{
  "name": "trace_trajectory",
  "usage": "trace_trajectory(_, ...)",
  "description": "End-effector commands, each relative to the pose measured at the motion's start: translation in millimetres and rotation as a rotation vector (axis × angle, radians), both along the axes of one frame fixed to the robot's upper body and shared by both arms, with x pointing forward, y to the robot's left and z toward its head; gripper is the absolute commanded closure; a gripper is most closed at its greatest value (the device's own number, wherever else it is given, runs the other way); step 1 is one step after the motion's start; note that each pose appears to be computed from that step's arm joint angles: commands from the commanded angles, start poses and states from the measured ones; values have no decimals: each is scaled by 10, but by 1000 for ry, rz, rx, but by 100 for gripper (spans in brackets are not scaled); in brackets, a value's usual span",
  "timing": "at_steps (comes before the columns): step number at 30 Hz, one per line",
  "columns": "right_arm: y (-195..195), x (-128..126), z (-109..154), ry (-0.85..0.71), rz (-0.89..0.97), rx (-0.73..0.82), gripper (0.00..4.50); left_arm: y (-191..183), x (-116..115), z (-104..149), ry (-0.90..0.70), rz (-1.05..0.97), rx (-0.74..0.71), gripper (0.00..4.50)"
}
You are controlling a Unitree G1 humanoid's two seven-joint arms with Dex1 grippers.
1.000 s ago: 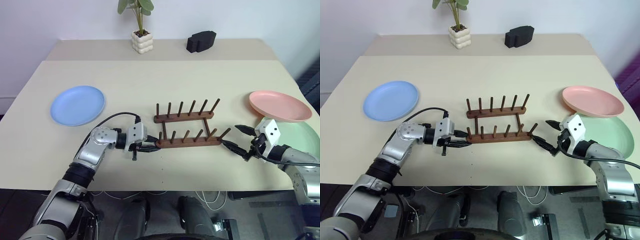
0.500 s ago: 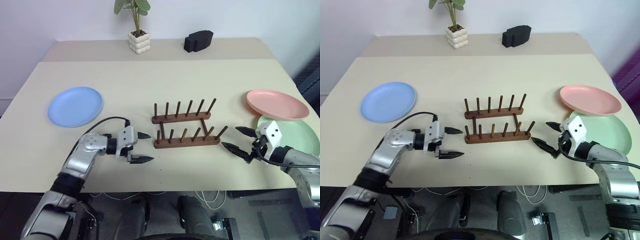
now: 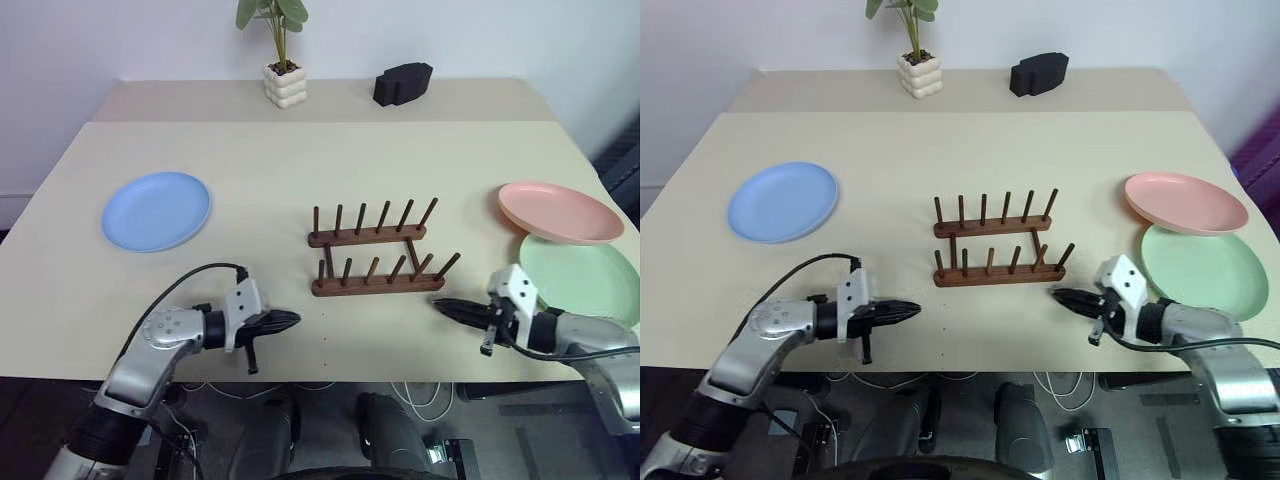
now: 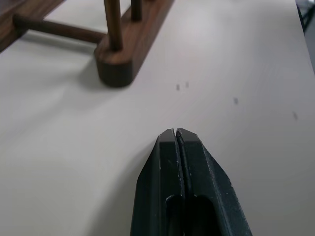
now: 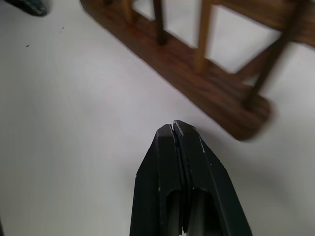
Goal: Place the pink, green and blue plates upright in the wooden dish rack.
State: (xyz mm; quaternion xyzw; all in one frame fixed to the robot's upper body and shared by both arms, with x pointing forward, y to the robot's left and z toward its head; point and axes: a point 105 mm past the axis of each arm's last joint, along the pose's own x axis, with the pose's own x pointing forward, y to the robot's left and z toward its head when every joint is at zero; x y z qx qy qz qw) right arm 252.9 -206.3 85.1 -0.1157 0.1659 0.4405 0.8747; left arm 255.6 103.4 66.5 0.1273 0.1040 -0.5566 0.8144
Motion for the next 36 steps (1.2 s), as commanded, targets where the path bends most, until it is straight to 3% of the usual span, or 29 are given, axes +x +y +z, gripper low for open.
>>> trace_trajectory(1, 120, 59, 40, -38, 18, -14, 449, -53, 102, -59, -4, 58, 28, 446)
trace_trajectory(16, 90, 525, -64, -164, -82, -87, 449, -106, 552, -113, -80, 201, 26, 446)
trace_trajectory(20, 122, 529, -64, -172, -67, -80, 449, -43, 476, -90, -32, 158, 5, 446)
trace_trajectory(25, 115, 496, -85, -167, -62, -80, 449, 10, 105, -70, 102, -9, -8, 446)
trace_trajectory(29, 107, 486, -97, -162, -61, -83, 449, -78, -24, -93, 150, -75, -3, 446)
trace_trajectory(32, 107, 489, -97, -161, -59, -83, 449, -238, 37, -98, 141, -66, -20, 446)
trace_trajectory(36, 115, 493, -91, -163, -56, -82, 449, -316, 326, -134, 45, 50, 1, 446)
